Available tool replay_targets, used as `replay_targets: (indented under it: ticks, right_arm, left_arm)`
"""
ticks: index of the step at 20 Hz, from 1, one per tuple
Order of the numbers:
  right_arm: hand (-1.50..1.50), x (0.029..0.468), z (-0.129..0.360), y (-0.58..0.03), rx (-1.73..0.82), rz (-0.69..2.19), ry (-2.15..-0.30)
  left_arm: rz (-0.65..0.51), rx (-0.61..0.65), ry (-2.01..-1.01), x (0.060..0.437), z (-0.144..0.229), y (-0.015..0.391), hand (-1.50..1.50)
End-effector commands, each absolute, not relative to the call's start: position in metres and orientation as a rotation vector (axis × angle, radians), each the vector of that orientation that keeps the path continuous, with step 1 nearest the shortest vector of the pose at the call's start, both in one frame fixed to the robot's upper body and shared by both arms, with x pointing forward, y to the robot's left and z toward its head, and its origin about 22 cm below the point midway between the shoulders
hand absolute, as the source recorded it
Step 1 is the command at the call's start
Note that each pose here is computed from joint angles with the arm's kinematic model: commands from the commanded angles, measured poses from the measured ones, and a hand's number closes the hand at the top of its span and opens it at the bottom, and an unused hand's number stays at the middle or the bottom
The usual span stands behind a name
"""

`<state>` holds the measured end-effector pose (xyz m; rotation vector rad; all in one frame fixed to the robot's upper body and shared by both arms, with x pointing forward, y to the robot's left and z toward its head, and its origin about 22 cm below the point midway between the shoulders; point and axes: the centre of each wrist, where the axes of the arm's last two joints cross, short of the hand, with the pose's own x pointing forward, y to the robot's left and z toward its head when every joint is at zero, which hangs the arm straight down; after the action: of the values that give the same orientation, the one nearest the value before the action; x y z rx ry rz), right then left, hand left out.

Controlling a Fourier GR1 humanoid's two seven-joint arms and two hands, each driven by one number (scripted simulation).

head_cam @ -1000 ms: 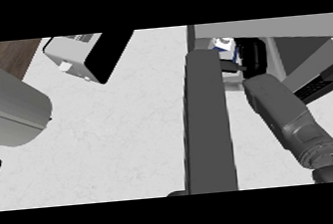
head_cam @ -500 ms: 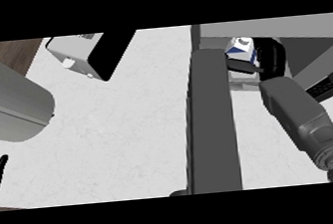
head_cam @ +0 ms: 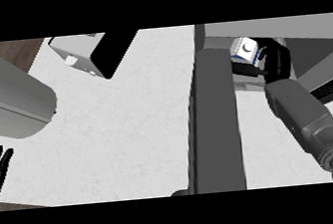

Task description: Pick up the milk, place it into the microwave and close the microwave

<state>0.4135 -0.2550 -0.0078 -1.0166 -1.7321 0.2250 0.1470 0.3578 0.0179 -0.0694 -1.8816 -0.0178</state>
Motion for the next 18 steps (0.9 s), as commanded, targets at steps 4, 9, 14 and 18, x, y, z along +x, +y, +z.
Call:
replay_targets:
  ticks: [4, 9, 14, 18]
  right_arm:
    - [-1.50, 0.416, -0.005, -0.250, -1.076, 0.265, -1.730]
    - [-1.50, 0.418, -0.005, -0.236, -1.089, 0.275, -1.761]
    - [-1.50, 0.417, -0.009, -0.224, -1.054, 0.307, -1.774]
    - [-1.50, 0.424, 0.002, -0.218, -1.040, 0.314, -1.766]
  left_arm:
    - [-0.026, -0.073, -1.863, 0.155, 0.016, 0.357, -1.50]
    - [-0.032, -0.065, -1.869, 0.159, 0.017, 0.356, -1.50]
    - [-0.040, -0.058, -1.892, 0.170, 0.020, 0.354, -1.50]
    - [-0.041, -0.062, -1.883, 0.166, 0.016, 0.363, -1.50]
